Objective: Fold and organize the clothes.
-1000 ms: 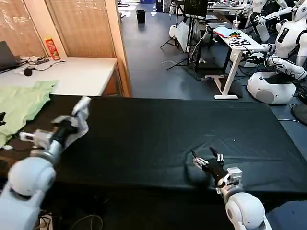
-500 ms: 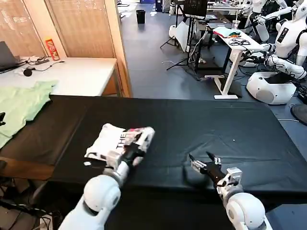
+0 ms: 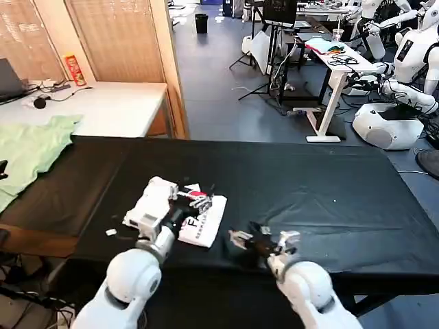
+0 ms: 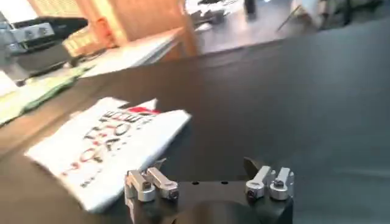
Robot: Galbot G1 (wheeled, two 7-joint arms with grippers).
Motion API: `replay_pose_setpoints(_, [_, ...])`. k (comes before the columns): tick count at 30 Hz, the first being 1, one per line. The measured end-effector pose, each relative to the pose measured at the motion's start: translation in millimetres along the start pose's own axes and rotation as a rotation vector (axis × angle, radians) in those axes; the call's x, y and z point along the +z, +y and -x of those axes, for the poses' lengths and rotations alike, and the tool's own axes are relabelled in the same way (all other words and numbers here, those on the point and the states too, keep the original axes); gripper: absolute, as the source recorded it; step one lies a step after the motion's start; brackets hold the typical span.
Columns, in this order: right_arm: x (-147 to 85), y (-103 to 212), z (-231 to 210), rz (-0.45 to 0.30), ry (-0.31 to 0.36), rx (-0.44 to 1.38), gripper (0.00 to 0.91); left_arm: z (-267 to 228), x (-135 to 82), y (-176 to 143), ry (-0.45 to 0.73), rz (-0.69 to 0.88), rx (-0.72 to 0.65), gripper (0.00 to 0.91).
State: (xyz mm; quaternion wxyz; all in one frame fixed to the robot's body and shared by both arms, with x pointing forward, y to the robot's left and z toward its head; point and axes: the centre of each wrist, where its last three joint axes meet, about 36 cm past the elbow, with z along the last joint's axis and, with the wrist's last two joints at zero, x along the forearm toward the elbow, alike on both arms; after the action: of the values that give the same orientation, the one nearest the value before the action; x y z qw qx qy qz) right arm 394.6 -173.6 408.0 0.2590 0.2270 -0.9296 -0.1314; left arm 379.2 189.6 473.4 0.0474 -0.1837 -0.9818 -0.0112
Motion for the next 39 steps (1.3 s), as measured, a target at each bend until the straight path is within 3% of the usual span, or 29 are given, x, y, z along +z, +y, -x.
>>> replay_pose_setpoints(2, [-1, 7, 16, 0.02, 0.009, -0.032, 0.878, -5, 1, 4, 0.002, 0.005, -0.015, 0.878])
replay_pose_setpoints(5, [-3, 11, 34, 0.055, 0.018, -0.054, 0.692, -13, 1, 8, 0.003, 0.006, -0.038, 0.878])
replay_pose_setpoints(6, [-4, 12, 39, 0.063, 0.02, -0.06, 0.585, -16, 2, 9, 0.005, 0.004, -0.045, 0.878])
replay_pose_setpoints(7, [-4, 13, 43, 0.068, 0.021, -0.064, 0.585, -18, 2, 11, 0.006, 0.004, -0.053, 0.878])
replay_pose_setpoints(8, [-5, 13, 46, 0.071, 0.021, -0.066, 0.312, -22, 2, 13, 0.008, 0.003, -0.061, 0.878])
replay_pose_setpoints(9, [-5, 14, 49, 0.075, 0.021, -0.069, 0.117, -24, 3, 14, 0.011, 0.001, -0.068, 0.878])
replay_pose_setpoints(11, [-5, 15, 52, 0.076, 0.023, -0.073, 0.059, -29, 5, 16, 0.017, -0.001, -0.08, 0.878])
replay_pose_setpoints(16, [-9, 12, 54, 0.074, 0.016, -0.063, 0.029, -40, 9, 20, 0.027, -0.01, -0.108, 0.878])
replay_pose_setpoints(20, [-23, -1, 47, 0.064, -0.013, -0.071, 0.029, -45, 13, 22, 0.035, -0.015, -0.123, 0.878])
replay_pose_setpoints(21, [-27, -7, 45, 0.063, -0.018, -0.069, 0.107, -46, 14, 23, 0.035, -0.015, -0.125, 0.878])
replay_pose_setpoints(22, [-32, -16, 41, 0.062, -0.019, -0.064, 0.263, -47, 14, 24, 0.032, -0.014, -0.129, 0.878])
replay_pose_setpoints(23, [-37, -28, 37, 0.057, -0.019, -0.056, 0.878, -48, 16, 27, 0.035, -0.011, -0.135, 0.878])
replay_pose_setpoints(28, [-60, -80, 3, -0.037, 0.003, 0.016, 0.878, -52, 25, 32, 0.071, -0.036, -0.129, 0.878])
replay_pose_setpoints(32, [-61, -87, -21, -0.156, -0.006, 0.084, 0.878, -53, 33, 35, 0.063, -0.025, -0.127, 0.878])
replay_pose_setpoints(35, [-52, -82, -35, -0.263, -0.058, 0.16, 0.878, -52, 41, 36, 0.043, -0.013, -0.161, 0.878])
replay_pose_setpoints(39, [-34, -75, -53, -0.359, -0.183, 0.235, 0.878, -56, 47, 36, 0.05, -0.011, -0.197, 0.878])
